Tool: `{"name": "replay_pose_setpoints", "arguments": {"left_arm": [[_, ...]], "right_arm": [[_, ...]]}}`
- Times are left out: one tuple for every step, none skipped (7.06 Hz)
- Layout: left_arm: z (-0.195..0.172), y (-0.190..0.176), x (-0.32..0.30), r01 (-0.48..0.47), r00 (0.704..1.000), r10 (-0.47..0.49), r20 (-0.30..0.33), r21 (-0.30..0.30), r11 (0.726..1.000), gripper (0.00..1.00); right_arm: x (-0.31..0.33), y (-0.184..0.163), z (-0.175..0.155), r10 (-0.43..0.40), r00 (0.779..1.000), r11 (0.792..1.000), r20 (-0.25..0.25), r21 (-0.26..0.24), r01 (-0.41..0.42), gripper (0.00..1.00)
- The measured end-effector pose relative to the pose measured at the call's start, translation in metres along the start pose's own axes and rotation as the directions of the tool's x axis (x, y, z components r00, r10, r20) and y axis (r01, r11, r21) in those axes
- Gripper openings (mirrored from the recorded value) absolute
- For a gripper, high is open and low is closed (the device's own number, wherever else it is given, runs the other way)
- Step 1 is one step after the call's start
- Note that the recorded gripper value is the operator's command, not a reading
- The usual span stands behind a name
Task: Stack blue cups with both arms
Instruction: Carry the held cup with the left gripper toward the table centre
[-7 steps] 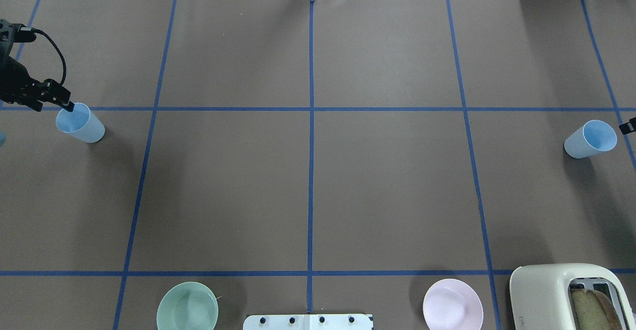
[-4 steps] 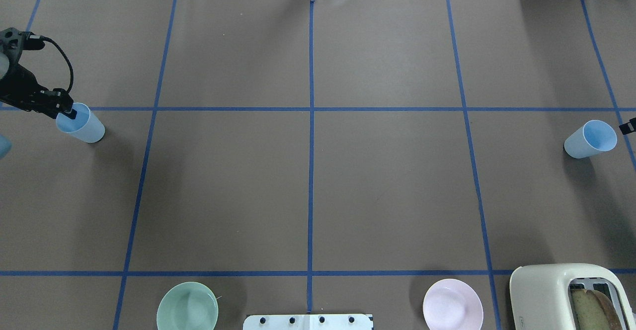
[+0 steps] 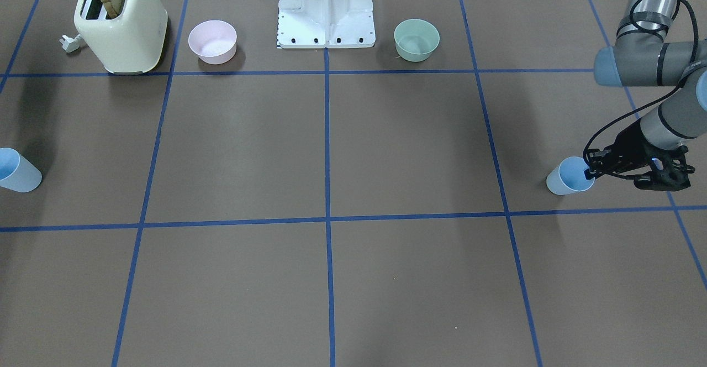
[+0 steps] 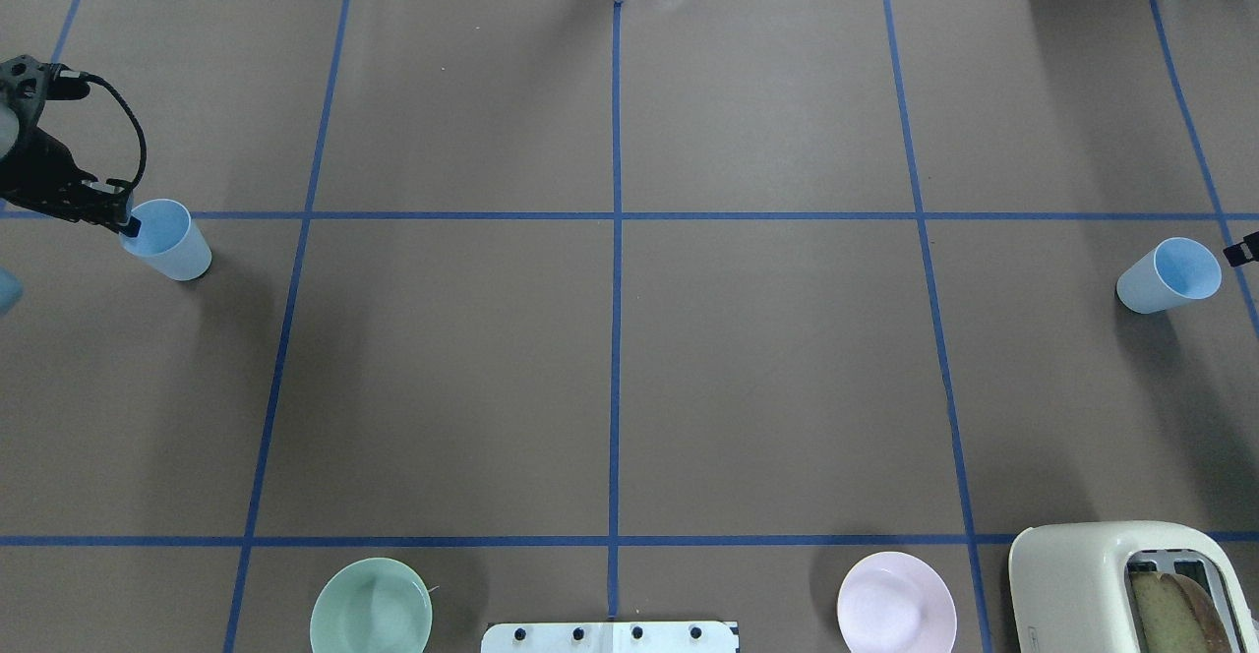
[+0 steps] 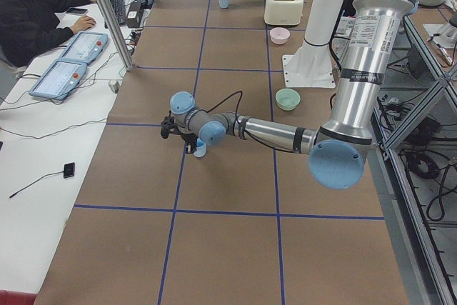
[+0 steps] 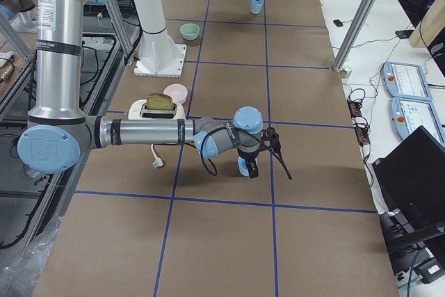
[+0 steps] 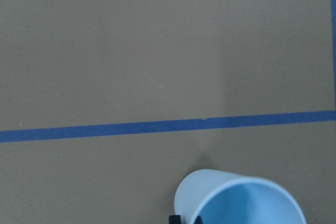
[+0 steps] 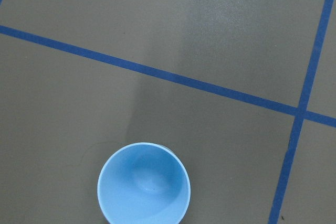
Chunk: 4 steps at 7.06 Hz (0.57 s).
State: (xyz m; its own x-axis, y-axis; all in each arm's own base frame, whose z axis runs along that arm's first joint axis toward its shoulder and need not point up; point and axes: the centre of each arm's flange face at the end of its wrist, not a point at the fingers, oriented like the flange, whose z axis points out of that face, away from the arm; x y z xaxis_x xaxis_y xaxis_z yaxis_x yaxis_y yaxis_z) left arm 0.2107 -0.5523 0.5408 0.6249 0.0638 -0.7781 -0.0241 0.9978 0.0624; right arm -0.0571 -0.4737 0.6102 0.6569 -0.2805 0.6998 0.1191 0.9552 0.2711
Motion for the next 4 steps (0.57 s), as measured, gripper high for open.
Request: {"name": "replay_pose_setpoints", "arguments": {"left_arm": [[-0.010,0.003,0.013,0.004,0.999,-0.005,-0.039,-0.016,1.000,0.00],[-0.023,0.006,0.029,0.022,0.997,-0.025,-0.072,-0.035,0.999,0.00],[-0.041,0.004,0.054,0.067,0.994,-0.071,-0.086,-0.043,0.997,0.00],[-0.064,-0.002,0.087,0.136,0.986,-0.139,-0.096,-0.043,0.990,0.00]], "right_arm": [[-0.001,-0.002,0.000,-0.003,1.000,1.000,0.002,0.000,0.003,0.99],[-0.001,-0.004,0.001,-0.004,1.000,1.000,0.004,0.000,0.004,0.99],[0.001,-0.003,0.003,-0.003,1.000,1.000,0.003,-0.005,0.003,0.99],[0.005,-0.004,0.008,-0.008,1.000,1.000,0.002,-0.013,0.008,0.99]]}}
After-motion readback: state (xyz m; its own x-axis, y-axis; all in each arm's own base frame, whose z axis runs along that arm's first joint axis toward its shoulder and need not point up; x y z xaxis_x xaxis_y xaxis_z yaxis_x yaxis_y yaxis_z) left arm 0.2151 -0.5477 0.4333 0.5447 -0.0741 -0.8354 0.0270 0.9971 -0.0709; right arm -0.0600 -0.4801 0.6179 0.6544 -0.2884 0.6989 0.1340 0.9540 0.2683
